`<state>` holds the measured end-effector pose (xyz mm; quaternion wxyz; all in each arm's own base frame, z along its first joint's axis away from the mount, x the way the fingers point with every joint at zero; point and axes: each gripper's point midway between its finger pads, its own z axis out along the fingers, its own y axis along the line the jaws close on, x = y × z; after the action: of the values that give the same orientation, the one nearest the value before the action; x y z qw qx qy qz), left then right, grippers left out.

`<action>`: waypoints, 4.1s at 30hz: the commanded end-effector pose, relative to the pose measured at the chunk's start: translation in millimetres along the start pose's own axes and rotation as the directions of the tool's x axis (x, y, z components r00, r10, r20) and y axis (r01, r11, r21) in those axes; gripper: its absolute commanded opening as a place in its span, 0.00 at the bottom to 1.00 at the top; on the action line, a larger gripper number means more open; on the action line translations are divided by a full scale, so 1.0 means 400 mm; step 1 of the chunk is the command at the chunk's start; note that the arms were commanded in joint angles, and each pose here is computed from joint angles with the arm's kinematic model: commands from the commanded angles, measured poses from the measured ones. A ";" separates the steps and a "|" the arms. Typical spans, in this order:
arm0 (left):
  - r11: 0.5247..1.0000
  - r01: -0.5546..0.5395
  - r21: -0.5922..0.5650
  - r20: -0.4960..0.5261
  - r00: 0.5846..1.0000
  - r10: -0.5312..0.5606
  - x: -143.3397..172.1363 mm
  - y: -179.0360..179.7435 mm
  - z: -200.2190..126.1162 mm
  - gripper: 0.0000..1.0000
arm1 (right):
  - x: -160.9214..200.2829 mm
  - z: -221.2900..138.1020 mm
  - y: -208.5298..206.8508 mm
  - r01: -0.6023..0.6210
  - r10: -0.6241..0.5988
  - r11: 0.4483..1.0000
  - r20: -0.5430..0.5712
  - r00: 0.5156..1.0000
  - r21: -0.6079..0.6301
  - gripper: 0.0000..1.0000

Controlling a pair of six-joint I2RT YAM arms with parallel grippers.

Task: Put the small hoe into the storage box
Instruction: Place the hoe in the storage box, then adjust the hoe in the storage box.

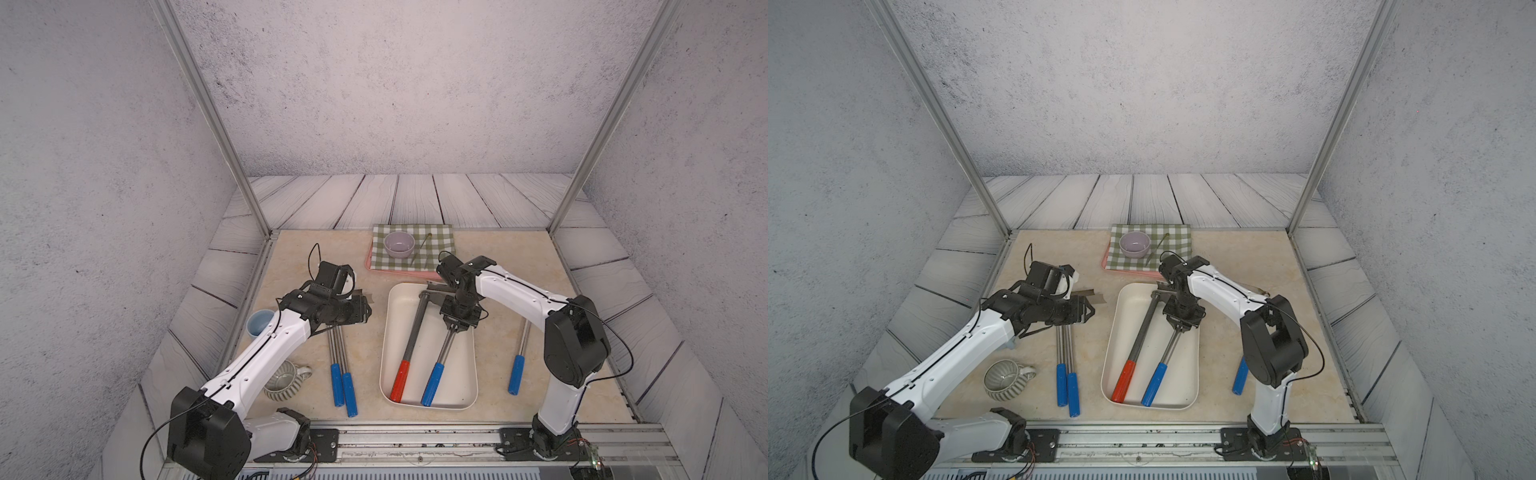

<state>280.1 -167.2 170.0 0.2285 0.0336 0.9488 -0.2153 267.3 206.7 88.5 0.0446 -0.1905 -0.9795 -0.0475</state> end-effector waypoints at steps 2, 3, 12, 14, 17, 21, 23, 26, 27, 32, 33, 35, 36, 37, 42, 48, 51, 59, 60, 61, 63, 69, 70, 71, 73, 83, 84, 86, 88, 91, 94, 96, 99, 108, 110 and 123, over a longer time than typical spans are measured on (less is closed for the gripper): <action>1.000 0.014 -0.002 -0.001 1.000 -0.014 -0.002 0.008 0.004 0.54 | 0.047 0.018 -0.015 0.006 -0.005 1.000 -0.075 0.997 0.021 0.22; 1.000 0.014 -0.001 -0.003 1.000 -0.014 -0.001 0.007 0.005 0.54 | 0.049 0.024 -0.016 0.010 -0.008 1.000 -0.079 0.997 0.023 0.22; 1.000 0.018 0.000 -0.009 1.000 -0.018 -0.002 0.008 0.014 0.54 | 0.060 0.079 -0.030 0.022 -0.014 0.998 -0.116 0.993 0.066 0.23; 1.000 0.019 0.001 -0.010 1.000 -0.019 -0.001 0.008 0.014 0.54 | 0.061 0.089 -0.032 0.021 -0.012 0.997 -0.123 0.992 0.073 0.25; 1.000 0.018 0.001 -0.009 1.000 -0.018 -0.002 0.007 0.014 0.54 | 0.059 0.097 -0.035 0.024 -0.013 0.996 -0.126 0.992 0.085 0.28; 1.000 0.017 0.001 -0.009 1.000 -0.017 -0.002 0.007 0.013 0.54 | 0.054 0.093 -0.037 0.030 -0.018 0.995 -0.123 0.992 0.096 0.31; 1.000 0.016 -0.001 -0.009 1.000 -0.016 -0.002 0.008 0.013 0.54 | 0.053 0.087 -0.039 0.032 -0.021 0.994 -0.117 0.993 0.101 0.31; 1.000 0.015 -0.001 -0.008 1.000 -0.015 -0.002 0.008 0.012 0.54 | 0.049 0.076 -0.046 0.033 -0.022 0.994 -0.101 0.995 0.106 0.33; 1.000 0.015 -0.002 -0.009 1.000 -0.015 -0.002 0.008 0.013 0.54 | 0.050 0.075 -0.048 0.034 -0.023 0.994 -0.099 0.995 0.108 0.34; 1.000 0.015 0.000 -0.008 1.000 -0.015 -0.003 0.007 0.013 0.54 | 0.053 0.078 -0.048 0.034 -0.022 0.994 -0.109 0.994 0.106 0.36; 1.000 0.016 0.000 -0.008 1.000 -0.016 -0.004 0.007 0.012 0.54 | 0.054 0.077 -0.046 0.035 -0.024 0.994 -0.108 0.994 0.104 0.36; 1.000 0.014 -0.002 -0.008 1.000 -0.014 -0.003 0.008 0.011 0.54 | 0.052 0.073 -0.042 0.036 -0.025 0.995 -0.107 0.994 0.098 0.38; 1.000 0.014 -0.003 -0.008 1.000 -0.014 -0.002 0.009 0.011 0.54 | 0.051 0.067 -0.039 0.037 -0.028 0.995 -0.103 0.994 0.092 0.38; 1.000 0.014 -0.003 -0.007 1.000 -0.014 -0.002 0.009 0.011 0.54 | 0.050 0.063 -0.036 0.041 -0.032 0.995 -0.101 0.994 0.089 0.39; 1.000 0.012 -0.007 -0.009 1.000 -0.012 0.000 0.011 0.010 0.54 | 0.040 0.000 -0.010 0.064 -0.062 0.997 -0.062 0.996 0.038 0.46; 1.000 0.008 -0.005 -0.012 1.000 -0.008 -0.002 0.010 0.013 0.54 | 0.033 -0.084 0.005 0.103 -0.103 0.995 -0.008 0.995 0.002 0.50; 1.000 0.000 0.001 -0.023 1.000 0.000 -0.002 0.007 0.021 0.54 | 0.030 -0.106 0.001 0.104 -0.104 0.995 0.008 0.995 -0.007 0.51; 0.995 -0.092 0.029 -0.103 0.990 0.095 0.012 -0.053 0.068 0.55 | 0.011 -0.159 -0.030 0.097 -0.096 0.995 0.056 0.994 -0.030 0.51; 0.993 -0.116 0.033 -0.117 0.986 0.119 0.015 -0.069 0.081 0.55 | 0.007 -0.167 -0.037 0.094 -0.092 0.995 0.064 0.994 -0.035 0.51; 0.990 -0.139 0.037 -0.128 0.981 0.143 0.019 -0.085 0.094 0.55 | 0.002 -0.174 -0.044 0.089 -0.086 0.995 0.071 0.994 -0.039 0.51; 0.981 -0.192 0.042 -0.161 0.967 0.196 0.029 -0.121 0.127 0.55 | -0.007 -0.187 -0.063 0.081 -0.077 0.996 0.083 0.994 -0.042 0.51; 0.944 -0.329 0.008 -0.270 0.908 0.319 0.050 -0.198 0.226 0.56 | -0.024 -0.211 -0.124 0.046 -0.039 0.997 0.099 0.994 -0.060 0.51; 0.939 -0.343 0.005 -0.275 0.903 0.331 0.049 -0.206 0.239 0.56 | -0.026 -0.212 -0.132 0.041 -0.035 0.997 0.098 0.995 -0.064 0.51; 0.935 -0.354 0.006 -0.278 0.898 0.341 0.046 -0.216 0.253 0.56 | -0.028 -0.214 -0.142 0.036 -0.029 0.997 0.100 0.995 -0.067 0.51; 0.927 -0.374 0.001 -0.294 0.886 0.358 0.045 -0.227 0.279 0.56 | -0.029 -0.216 -0.157 0.027 -0.019 0.997 0.102 0.995 -0.072 0.51; 0.890 -0.455 -0.001 -0.378 0.825 0.421 0.075 -0.258 0.376 0.57 | -0.030 -0.202 -0.188 0.017 -0.010 0.996 0.087 0.996 -0.086 0.51; 0.889 -0.458 -0.004 -0.385 0.821 0.422 0.080 -0.257 0.386 0.57 | -0.030 -0.200 -0.189 0.017 -0.010 0.996 0.085 0.996 -0.088 0.51; 0.886 -0.463 -0.015 -0.403 0.814 0.419 0.087 -0.252 0.403 0.57 | -0.031 -0.197 -0.190 0.017 -0.010 0.996 0.082 0.997 -0.089 0.51; 0.883 -0.468 -0.026 -0.416 0.808 0.417 0.090 -0.245 0.418 0.57 | -0.031 -0.195 -0.190 0.019 -0.012 0.996 0.078 0.997 -0.089 0.51; 0.881 -0.472 -0.036 -0.426 0.805 0.413 0.093 -0.240 0.433 0.57 | -0.031 -0.191 -0.191 0.021 -0.014 0.996 0.074 0.997 -0.091 0.51; 0.879 -0.475 -0.046 -0.438 0.800 0.410 0.097 -0.234 0.447 0.57 | -0.031 -0.186 -0.191 0.021 -0.015 0.995 0.070 0.997 -0.093 0.51; 0.878 -0.476 -0.050 -0.445 0.798 0.407 0.101 -0.231 0.457 0.57 | -0.032 -0.182 -0.191 0.019 -0.013 0.995 0.066 0.998 -0.094 0.51; 0.875 -0.479 -0.074 -0.457 0.796 0.397 0.104 -0.219 0.472 0.55 | -0.032 -0.178 -0.192 0.021 -0.015 0.995 0.062 0.998 -0.093 0.51; 0.871 -0.479 -0.113 -0.471 0.797 0.378 0.105 -0.199 0.483 0.31 | -0.029 -0.174 -0.195 0.022 -0.016 0.995 0.059 0.998 -0.096 0.51; 0.868 -0.480 -0.125 -0.461 0.803 0.378 0.099 -0.197 0.474 0.26 | -0.028 -0.175 -0.196 0.020 -0.015 0.995 0.060 0.998 -0.098 0.52; 0.877 -0.440 -0.193 -0.367 0.862 0.351 0.050 -0.197 0.383 0.11 | -0.029 -0.171 -0.194 0.019 -0.014 0.995 0.054 0.998 -0.099 0.52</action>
<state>311.6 -324.5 49.3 0.0968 0.2415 0.9642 -0.0516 257.7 124.8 147.2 0.0070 -0.1873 -0.9783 -0.0889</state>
